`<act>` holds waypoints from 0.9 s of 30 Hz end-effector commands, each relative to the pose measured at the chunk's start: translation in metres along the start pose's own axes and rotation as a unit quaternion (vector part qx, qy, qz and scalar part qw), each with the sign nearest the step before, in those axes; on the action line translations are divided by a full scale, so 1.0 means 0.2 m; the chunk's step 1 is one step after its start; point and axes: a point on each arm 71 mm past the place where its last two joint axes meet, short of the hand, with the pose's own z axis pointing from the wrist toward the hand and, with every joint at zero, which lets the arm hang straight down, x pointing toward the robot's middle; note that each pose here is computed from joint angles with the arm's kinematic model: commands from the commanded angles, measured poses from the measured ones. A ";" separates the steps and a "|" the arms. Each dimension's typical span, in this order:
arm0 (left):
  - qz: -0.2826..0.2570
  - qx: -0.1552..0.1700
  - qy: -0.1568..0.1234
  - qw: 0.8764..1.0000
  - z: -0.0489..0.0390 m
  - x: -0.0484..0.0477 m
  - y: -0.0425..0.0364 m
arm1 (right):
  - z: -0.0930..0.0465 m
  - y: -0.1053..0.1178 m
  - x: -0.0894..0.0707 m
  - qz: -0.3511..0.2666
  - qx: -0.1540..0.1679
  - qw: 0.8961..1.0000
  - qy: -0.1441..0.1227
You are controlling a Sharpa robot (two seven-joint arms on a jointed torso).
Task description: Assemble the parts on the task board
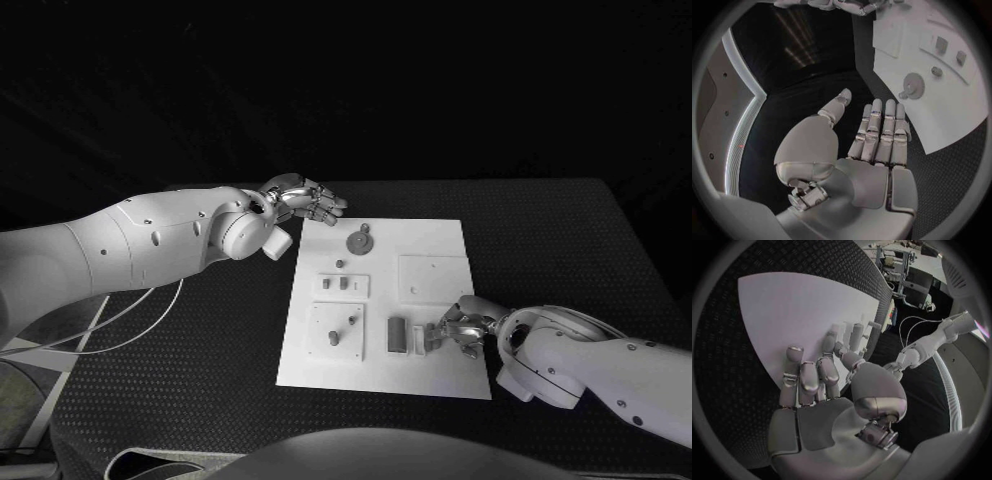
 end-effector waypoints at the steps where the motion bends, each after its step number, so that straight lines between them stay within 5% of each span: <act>1: 0.001 0.004 0.006 1.000 0.001 0.009 -0.007 | 0.02 -0.05 0.02 -0.058 0.027 0.998 0.011; 7: 0.001 0.004 0.008 1.000 0.002 0.012 -0.008 | 0.05 -0.06 0.00 -0.082 0.040 0.996 0.007; 17: 0.001 0.003 0.009 1.000 0.002 0.015 -0.009 | 0.08 -0.04 0.02 -0.125 0.051 0.990 0.046; 27: 0.000 0.001 0.008 1.000 -0.004 0.008 -0.005 | 0.07 -0.11 -0.01 -0.137 0.066 0.987 0.044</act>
